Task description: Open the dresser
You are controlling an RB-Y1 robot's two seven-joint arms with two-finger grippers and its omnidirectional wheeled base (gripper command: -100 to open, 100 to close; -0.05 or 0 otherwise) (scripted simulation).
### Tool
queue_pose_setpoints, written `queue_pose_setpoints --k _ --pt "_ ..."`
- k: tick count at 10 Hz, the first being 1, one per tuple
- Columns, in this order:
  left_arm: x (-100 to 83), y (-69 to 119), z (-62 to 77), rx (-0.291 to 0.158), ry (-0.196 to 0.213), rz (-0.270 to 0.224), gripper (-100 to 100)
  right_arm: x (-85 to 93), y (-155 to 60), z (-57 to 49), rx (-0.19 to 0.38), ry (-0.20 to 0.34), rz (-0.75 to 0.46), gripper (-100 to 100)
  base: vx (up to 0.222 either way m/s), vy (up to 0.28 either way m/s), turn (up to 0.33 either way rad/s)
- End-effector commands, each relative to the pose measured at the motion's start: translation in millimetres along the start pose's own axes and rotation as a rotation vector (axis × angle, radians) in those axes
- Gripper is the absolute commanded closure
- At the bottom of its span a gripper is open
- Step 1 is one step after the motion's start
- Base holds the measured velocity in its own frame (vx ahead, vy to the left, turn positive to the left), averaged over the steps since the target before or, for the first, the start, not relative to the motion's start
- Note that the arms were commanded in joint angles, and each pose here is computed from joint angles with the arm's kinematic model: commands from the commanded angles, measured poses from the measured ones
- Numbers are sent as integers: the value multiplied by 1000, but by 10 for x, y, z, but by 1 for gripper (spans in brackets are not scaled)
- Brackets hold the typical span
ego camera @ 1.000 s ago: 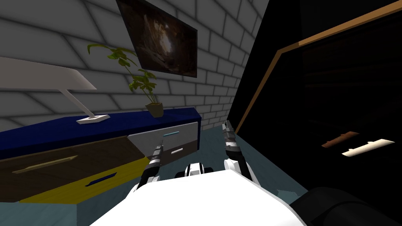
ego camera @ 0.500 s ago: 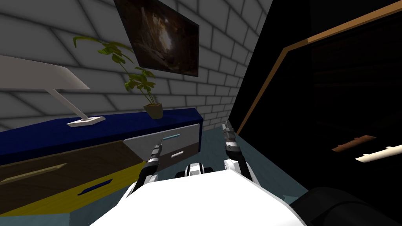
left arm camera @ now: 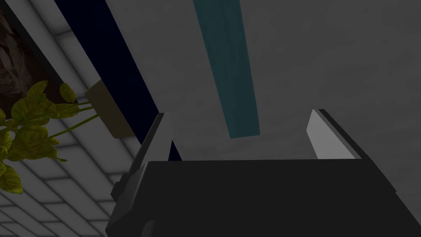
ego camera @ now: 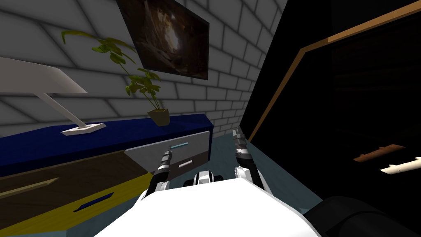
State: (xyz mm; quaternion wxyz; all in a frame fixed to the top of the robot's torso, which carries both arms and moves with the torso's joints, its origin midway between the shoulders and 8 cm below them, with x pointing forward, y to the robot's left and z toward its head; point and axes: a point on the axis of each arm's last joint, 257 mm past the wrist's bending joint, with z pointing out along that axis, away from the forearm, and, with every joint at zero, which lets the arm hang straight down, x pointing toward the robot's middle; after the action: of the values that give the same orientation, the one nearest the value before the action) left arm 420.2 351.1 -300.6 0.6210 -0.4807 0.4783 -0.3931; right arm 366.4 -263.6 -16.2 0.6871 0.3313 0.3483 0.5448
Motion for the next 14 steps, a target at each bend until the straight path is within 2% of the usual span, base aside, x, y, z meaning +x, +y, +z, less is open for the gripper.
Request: queue_pose_setpoints --k 1,6,12,13,14 --pt "-2 -1 4 -1 0 0 100 0 0 0 0 0 0 0 0 0 0" --pt "-5 -79 -53 5 4 -1 100 1 1 2 0 0 0 0 -164 -39 5" --pt "30 -53 -141 -4 11 -4 100 1 1 1 0 0 0 0 -140 -51 15" --pt "-15 -116 -113 -12 9 -5 -100 0 1 1 0 0 0 0 -28 -16 -11" --pt "-15 -116 -113 -12 9 -5 -100 0 0 0 0 0 0 0 -15 -9 -6"
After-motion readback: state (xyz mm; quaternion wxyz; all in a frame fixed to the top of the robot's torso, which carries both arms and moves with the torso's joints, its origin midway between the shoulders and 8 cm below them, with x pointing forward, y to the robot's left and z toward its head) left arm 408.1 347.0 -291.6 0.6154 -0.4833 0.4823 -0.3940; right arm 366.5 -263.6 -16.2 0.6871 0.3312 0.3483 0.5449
